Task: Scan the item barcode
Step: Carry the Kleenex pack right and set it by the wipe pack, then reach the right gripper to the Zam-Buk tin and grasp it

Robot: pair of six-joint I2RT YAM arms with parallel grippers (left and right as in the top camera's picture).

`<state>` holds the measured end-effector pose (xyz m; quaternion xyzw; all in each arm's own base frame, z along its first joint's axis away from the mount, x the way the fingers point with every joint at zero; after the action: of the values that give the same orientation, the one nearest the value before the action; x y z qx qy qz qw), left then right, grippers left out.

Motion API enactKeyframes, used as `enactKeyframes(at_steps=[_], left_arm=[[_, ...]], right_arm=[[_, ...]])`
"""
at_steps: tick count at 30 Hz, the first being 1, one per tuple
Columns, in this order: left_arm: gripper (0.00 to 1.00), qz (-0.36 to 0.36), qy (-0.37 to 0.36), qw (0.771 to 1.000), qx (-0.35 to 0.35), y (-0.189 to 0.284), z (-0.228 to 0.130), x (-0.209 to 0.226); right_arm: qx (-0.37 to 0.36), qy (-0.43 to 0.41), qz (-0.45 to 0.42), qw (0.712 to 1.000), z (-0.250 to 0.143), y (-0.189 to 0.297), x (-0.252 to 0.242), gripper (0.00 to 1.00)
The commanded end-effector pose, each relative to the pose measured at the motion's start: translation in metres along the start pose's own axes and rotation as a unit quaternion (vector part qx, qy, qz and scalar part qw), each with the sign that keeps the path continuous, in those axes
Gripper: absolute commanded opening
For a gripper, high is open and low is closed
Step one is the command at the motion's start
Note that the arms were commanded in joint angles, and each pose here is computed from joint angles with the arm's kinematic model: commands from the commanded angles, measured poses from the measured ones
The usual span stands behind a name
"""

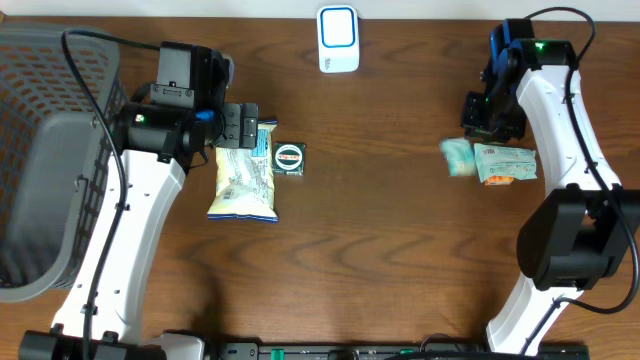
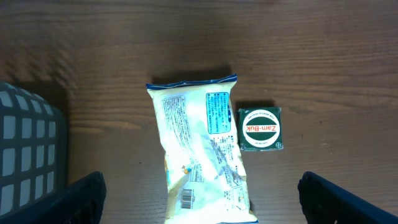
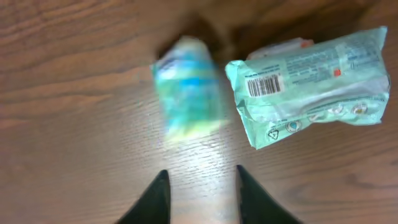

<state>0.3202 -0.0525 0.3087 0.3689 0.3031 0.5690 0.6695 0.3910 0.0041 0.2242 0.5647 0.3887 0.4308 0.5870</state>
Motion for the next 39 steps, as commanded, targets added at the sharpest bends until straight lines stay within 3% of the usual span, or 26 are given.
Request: enactKeyframes(at_steps=[1,12,19,30,39], left_arm=[[0.98,0.004,-0.007,1.0,-0.003,0.002,0.002,0.002],[0.98,0.004,-0.007,1.0,-0.003,0.002,0.002,0.002],[0.98,0.004,-0.007,1.0,-0.003,0.002,0.002,0.002],[0.98,0.004,-0.007,1.0,-0.003,0.002,0.002,0.002],[0.98,0.004,-0.007,1.0,-0.003,0.002,0.002,0.002]], right_arm=[[-0.007,0.016,0.033,0.999,0.002,0.013,0.005,0.35],[-0.014,0.139,0.201,0.969,-0.011,0.054,0.066,0.44],[-0.001,0.205,0.223,0.953,-0.037,0.044,0.126,0.47],[0.045,0.226,0.227,0.946,-0.068,-0.038,0.225,0.48],[0.039,0.254,0.283,0.924,-0.078,-0.097,0.28,0.5]])
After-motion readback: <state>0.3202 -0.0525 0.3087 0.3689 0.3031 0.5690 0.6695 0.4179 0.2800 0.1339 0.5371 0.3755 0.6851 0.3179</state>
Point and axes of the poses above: each gripper's point midway between its finger pads, its own y axis back along the fingers, its own x axis along the line the jaws close on, z = x × y, the point moved 10 cm from there along y, back along the fingers, and after that the axes turned 4 degrees about -y, right-handed, at the moved point
